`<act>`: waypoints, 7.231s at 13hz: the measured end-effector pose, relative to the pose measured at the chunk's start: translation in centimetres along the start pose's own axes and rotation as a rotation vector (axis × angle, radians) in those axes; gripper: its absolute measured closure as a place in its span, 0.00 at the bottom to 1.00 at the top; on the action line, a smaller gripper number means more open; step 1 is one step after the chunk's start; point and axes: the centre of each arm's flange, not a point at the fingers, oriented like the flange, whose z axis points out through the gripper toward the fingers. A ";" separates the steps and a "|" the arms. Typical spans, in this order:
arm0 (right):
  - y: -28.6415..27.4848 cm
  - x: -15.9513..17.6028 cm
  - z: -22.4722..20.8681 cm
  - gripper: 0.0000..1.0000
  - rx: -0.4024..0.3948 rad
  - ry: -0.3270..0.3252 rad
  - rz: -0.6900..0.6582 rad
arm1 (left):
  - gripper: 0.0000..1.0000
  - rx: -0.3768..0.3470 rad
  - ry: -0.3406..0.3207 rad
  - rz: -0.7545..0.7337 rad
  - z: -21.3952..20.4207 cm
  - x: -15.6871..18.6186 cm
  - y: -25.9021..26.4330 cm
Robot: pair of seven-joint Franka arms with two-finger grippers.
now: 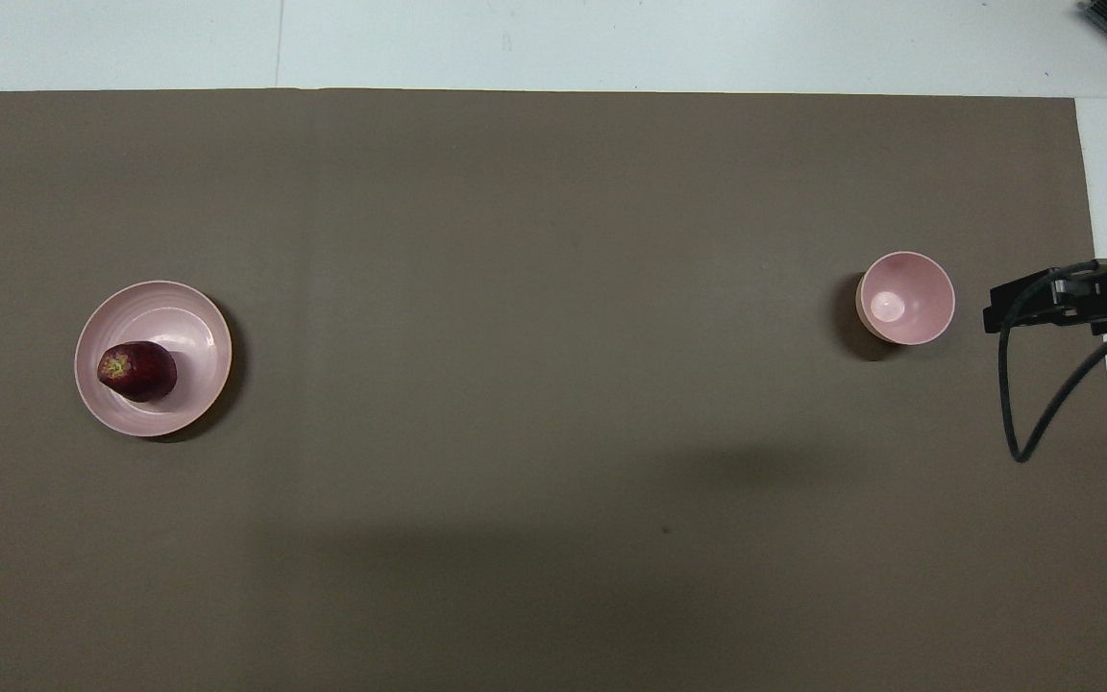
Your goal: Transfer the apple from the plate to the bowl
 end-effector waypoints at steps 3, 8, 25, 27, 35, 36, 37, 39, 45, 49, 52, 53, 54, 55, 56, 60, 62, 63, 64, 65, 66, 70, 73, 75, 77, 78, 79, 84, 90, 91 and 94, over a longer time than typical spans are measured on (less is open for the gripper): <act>0.0 0.0 0.0 0.00 0.000 0.000 0.000 | 0.00 0.000 0.000 0.000 0.0 0.0 0.0; 0.0 0.0 0.0 0.00 0.000 0.000 0.000 | 0.00 0.000 -0.002 0.004 0.0 0.0 0.2; 0.0 0.0 0.0 0.00 0.000 -0.001 0.000 | 0.00 -0.002 -0.008 -0.001 0.3 -0.2 0.1; 0.0 0.0 0.0 0.00 0.000 -0.001 0.000 | 0.00 -0.002 -0.009 -0.003 0.5 -0.2 0.0; 0.0 0.0 0.1 0.00 0.000 -0.002 0.000 | 0.00 0.004 0.039 -0.021 5.6 2.3 -1.9; 0.0 0.0 0.1 0.00 0.000 -0.002 0.000 | 0.00 0.004 0.044 -0.016 7.1 2.7 -2.4; 0.0 0.0 0.1 0.00 0.000 -0.003 0.000 | 0.00 0.006 0.049 -0.005 8.7 3.2 -2.6; 0.0 -0.1 0.2 0.00 0.000 -0.007 0.000 | 0.00 0.009 0.064 0.015 12.7 4.1 -3.3; 0.0 -0.1 0.3 0.00 0.000 -0.010 0.000 | 0.00 0.015 0.075 0.108 24.2 3.7 -6.0; 0.0 -0.1 0.3 0.00 0.000 -0.010 0.000 | 0.00 0.014 0.057 0.113 30.3 3.9 -5.9; 0.0 -0.1 0.3 0.00 0.000 -0.010 0.000 | 0.00 0.030 0.081 0.102 33.9 4.9 -6.7; 0.0 -0.1 0.3 0.00 0.000 -0.010 0.000 | 0.00 0.035 0.091 0.095 34.6 5.1 -7.2; 0.0 -0.1 0.3 0.00 0.000 -0.010 0.000 | 0.00 0.037 0.093 0.089 35.2 5.2 -7.6; 0.0 -0.1 0.3 0.00 0.000 -0.010 0.000 | 0.00 0.035 0.085 0.082 35.8 5.0 -7.9; 0.0 -0.1 0.3 0.00 0.000 -0.010 0.000 | 0.00 0.032 0.076 0.078 36.4 4.7 -8.1; 0.3 -0.1 0.3 0.00 0.000 -0.010 0.005 | 0.22 0.025 0.064 0.072 37.4 4.0 -8.1; 0.6 -0.2 0.3 0.00 0.000 -0.012 0.010 | 0.23 0.024 0.063 0.072 37.4 4.0 -8.0; 0.7 -0.3 0.3 0.00 0.000 -0.019 0.013 | 0.23 0.024 0.063 0.071 37.4 4.0 -8.0; 0.9 -0.4 0.3 0.00 0.000 -0.029 0.017 | 0.23 0.024 0.064 0.071 37.4 4.0 -8.0; 1.2 -0.6 0.3 0.00 0.000 -0.035 0.021 | 0.23 0.024 0.064 0.072 37.4 4.0 -8.0; 1.4 -0.6 0.3 0.00 0.000 -0.037 0.026 | 0.23 0.024 0.071 0.074 37.1 4.2 -7.8; 1.0 -1.1 1.4 0.00 0.028 -0.094 0.147 | 0.23 -0.033 0.159 0.015 32.8 4.5 -5.6; -0.7 -0.9 4.3 0.00 0.121 -0.176 0.327 | 0.23 -0.127 0.215 -0.048 29.7 4.7 -1.7; -1.9 -0.2 6.6 0.00 0.194 -0.250 0.432 | 0.23 -0.230 0.239 -0.097 29.2 5.0 0.8; -3.2 1.1 9.0 0.00 0.268 -0.313 0.539 | 0.23 -0.337 0.254 -0.137 29.1 5.4 3.1; -4.0 1.8 10.1 0.00 0.307 -0.337 0.591 | 0.23 -0.382 0.258 -0.151 29.0 5.6 4.3; -5.0 2.5 11.0 0.00 0.347 -0.361 0.637 | 0.23 -0.432 0.264 -0.172 28.8 5.8 5.4; -11.6 4.7 14.3 0.00 0.505 -0.468 0.902 | 0.23 -0.720 0.274 -0.284 28.2 6.3 11.6; -15.8 5.0 18.2 0.00 0.787 -0.640 1.130 | 0.23 -0.981 0.258 -0.406 27.8 6.1 18.5; -16.7 4.9 18.8 0.00 0.822 -0.653 1.158 | 0.23 -1.020 0.262 -0.437 27.7 6.0 19.4; -21.0 4.6 19.4 0.00 0.873 -0.644 1.229 | 0.23 -1.077 0.288 -0.506 27.6 5.7 22.2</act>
